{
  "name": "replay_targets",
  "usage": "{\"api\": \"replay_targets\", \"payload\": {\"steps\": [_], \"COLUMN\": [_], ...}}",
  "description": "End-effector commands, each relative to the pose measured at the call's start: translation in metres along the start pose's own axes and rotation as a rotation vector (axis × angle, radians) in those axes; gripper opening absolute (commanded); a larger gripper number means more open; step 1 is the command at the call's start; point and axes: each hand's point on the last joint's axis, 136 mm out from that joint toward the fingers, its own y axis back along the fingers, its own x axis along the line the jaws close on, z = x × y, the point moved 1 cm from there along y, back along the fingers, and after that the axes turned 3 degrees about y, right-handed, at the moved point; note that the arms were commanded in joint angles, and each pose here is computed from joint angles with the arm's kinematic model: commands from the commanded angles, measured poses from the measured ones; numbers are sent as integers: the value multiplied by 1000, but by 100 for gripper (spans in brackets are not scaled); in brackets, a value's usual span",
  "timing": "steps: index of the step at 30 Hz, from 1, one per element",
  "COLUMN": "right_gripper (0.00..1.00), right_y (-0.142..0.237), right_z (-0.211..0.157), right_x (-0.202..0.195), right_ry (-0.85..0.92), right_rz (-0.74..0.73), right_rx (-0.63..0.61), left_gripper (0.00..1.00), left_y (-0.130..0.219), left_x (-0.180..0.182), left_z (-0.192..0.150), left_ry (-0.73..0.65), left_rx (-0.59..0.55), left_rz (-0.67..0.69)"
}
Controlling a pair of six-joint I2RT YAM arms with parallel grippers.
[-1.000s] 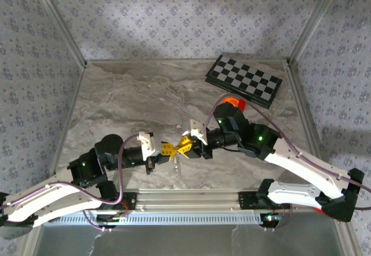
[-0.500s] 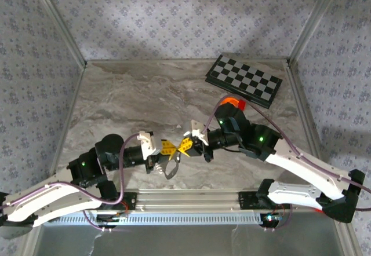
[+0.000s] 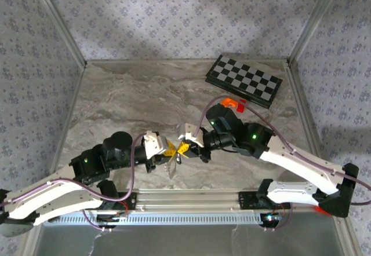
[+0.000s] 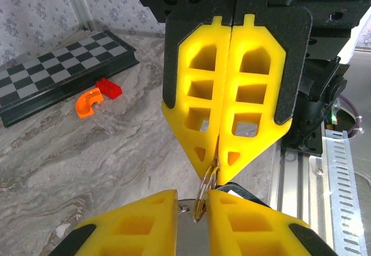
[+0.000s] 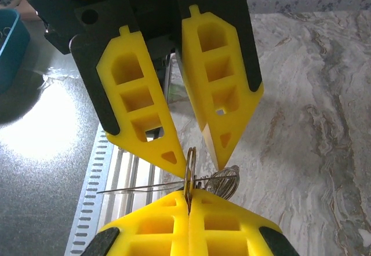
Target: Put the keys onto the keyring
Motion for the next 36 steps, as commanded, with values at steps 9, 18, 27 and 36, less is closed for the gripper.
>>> {"api": "replay_targets", "payload": {"steps": [9,18,27,36], "right_gripper": [0,12,15,19], "right_y": [-1,4,10,17], "right_z": [14,17,19,25], "right_x": [6,4,7,10], "right_ry": [58,57,51,49], "right_rz": [18,-16,-22,-9], "right_rx": [-5,-55,-102,-153], "left_gripper": [0,0,0,0], "left_y": [7,20,22,21], "left_x": [-11,-12,-20,-21], "left_z": [25,43,49,47], "left_ry": [-18,-17,-15,-9], "left_rx": [-75,-207,-282,-302], "left_rz": [-60,-62,-111,-123]}}
